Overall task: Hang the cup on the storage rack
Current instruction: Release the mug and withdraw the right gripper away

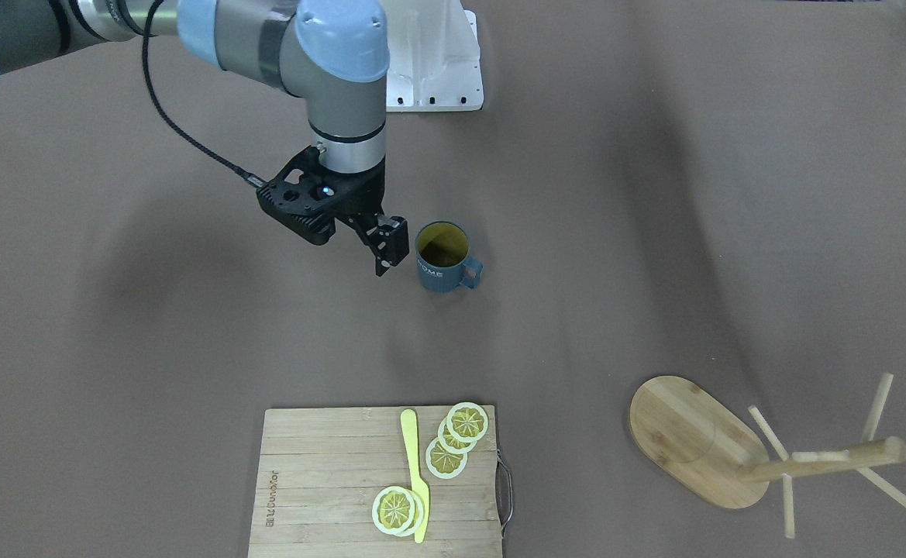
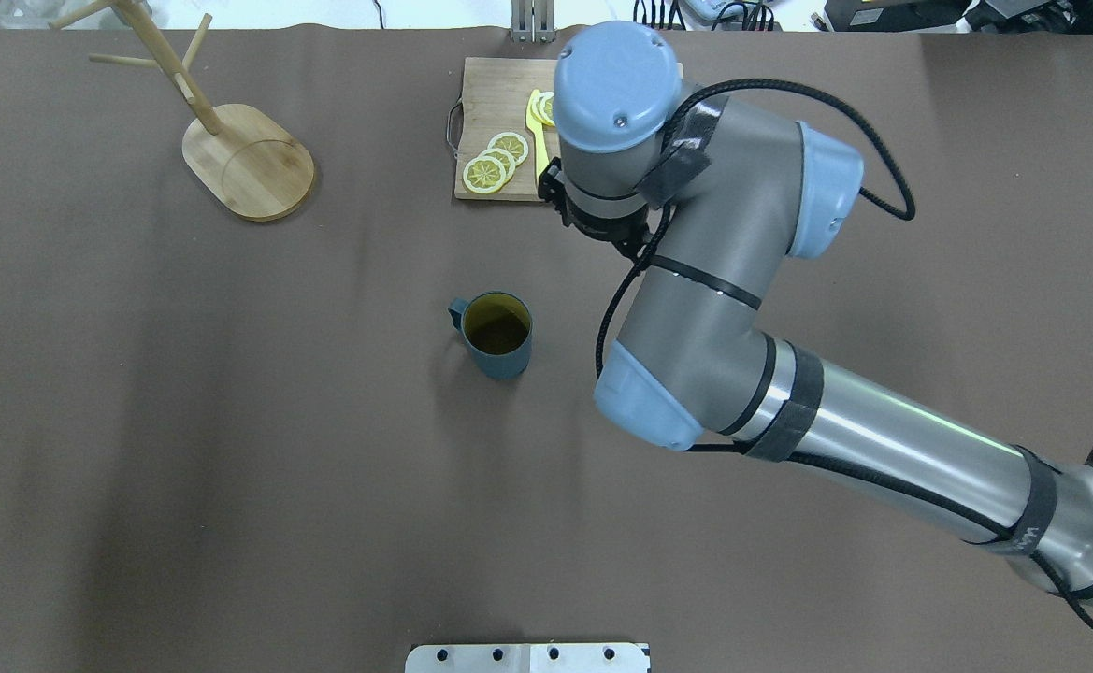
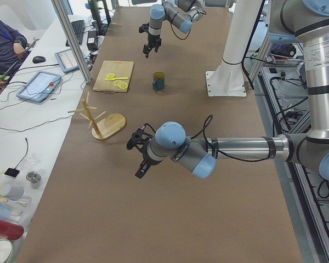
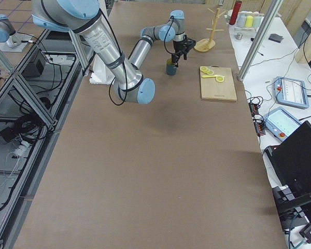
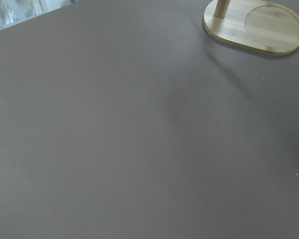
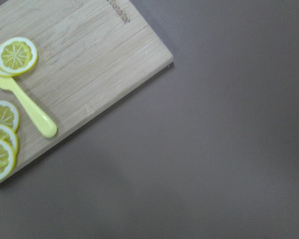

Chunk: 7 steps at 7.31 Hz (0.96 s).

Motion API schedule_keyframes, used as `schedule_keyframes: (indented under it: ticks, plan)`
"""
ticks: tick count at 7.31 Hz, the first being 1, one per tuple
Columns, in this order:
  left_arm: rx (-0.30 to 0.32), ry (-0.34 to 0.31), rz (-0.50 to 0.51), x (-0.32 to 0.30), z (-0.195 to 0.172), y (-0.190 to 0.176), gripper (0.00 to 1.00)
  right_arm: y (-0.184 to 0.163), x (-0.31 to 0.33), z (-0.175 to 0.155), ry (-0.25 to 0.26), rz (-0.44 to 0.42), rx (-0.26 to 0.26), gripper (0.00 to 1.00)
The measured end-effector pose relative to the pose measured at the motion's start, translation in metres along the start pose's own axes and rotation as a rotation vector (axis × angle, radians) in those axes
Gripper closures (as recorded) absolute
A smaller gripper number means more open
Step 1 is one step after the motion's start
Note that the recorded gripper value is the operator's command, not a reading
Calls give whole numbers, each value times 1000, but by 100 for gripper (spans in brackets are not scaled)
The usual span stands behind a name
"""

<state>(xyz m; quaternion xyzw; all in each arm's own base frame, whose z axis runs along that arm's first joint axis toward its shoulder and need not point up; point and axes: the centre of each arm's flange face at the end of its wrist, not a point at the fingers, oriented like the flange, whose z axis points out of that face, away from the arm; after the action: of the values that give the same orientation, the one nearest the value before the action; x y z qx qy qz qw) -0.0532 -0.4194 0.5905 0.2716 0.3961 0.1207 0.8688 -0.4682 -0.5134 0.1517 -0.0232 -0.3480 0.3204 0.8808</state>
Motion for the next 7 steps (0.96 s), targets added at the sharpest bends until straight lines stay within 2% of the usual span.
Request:
schedule_keyframes:
  ticks: [1, 2, 4, 7]
  plan:
    - [17, 21, 2, 5, -1, -5, 0, -38, 19, 3, 12, -73, -7, 0]
    - [30, 68, 21, 14, 0, -17, 0, -76, 44, 10, 20, -155, -17, 0]
    - [49, 137, 89, 35, 5, -48, 0, -153, 109, 26, 12, -316, -48, 0]
    - [62, 178, 167, 57, 19, -66, 0, -246, 204, 35, 35, -515, -72, 0]
